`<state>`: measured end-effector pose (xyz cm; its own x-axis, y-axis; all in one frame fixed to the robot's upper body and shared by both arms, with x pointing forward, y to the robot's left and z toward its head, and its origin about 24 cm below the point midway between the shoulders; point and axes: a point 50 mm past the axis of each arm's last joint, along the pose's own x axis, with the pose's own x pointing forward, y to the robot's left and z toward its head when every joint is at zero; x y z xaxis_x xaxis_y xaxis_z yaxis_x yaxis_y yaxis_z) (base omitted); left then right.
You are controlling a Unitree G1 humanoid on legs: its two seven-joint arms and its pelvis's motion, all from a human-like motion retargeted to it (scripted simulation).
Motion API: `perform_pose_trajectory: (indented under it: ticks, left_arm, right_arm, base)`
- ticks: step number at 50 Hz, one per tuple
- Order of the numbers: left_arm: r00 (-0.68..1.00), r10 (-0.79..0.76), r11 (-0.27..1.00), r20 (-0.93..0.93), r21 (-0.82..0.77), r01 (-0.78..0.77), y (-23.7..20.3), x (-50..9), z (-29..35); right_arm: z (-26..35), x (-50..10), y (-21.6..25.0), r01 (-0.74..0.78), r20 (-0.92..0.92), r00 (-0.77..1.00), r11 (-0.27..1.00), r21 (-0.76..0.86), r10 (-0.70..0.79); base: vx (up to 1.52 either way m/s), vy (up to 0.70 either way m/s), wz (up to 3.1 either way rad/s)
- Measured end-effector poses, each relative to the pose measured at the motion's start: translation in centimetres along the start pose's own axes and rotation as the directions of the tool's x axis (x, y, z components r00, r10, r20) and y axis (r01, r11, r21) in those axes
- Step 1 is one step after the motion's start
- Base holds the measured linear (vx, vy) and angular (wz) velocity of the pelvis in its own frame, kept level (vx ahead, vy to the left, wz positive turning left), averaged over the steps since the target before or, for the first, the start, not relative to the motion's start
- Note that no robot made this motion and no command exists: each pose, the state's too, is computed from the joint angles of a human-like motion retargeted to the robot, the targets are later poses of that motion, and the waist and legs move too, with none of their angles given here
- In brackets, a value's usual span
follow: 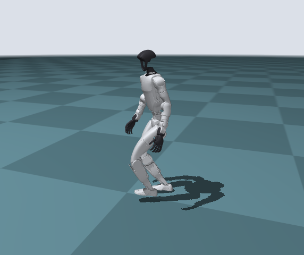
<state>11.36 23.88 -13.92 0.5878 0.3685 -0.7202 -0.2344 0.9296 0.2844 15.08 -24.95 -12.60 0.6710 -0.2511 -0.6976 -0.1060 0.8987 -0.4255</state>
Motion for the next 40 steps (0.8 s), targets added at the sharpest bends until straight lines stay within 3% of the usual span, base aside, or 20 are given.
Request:
perform_pose_trajectory:
  ticks: [10, 22, 40]
  left_arm:
    - [1.0, 0.022, 0.992, -0.014, 0.128, -0.021, 1.4, 0.0, -0.5]
    - [0.999, -0.028, 0.984, -0.015, 0.177, 0.03, 0.1, 0.3, 0.0]
    - [0.992, -0.103, 0.987, 0.072, 0.132, 0.093, -0.9, 0.6, 2.7]
  right_arm:
    - [-2.2, -0.8, 0.5, -0.022, -0.072, 0.997, 0.998, -0.053, 0.018]
    - [-4.0, -1.6, 1.3, 0.006, -0.134, 0.991, 1.0, -0.03, -0.01]
    - [-4.2, -2.2, 3.0, -0.111, -0.128, 0.987, 0.99, -0.091, 0.099]
  base:
    - [-0.34, 0.0, 0.47]
    - [-0.22, 0.1, 1.11]
    - [-0.08, 0.07, 0.51]
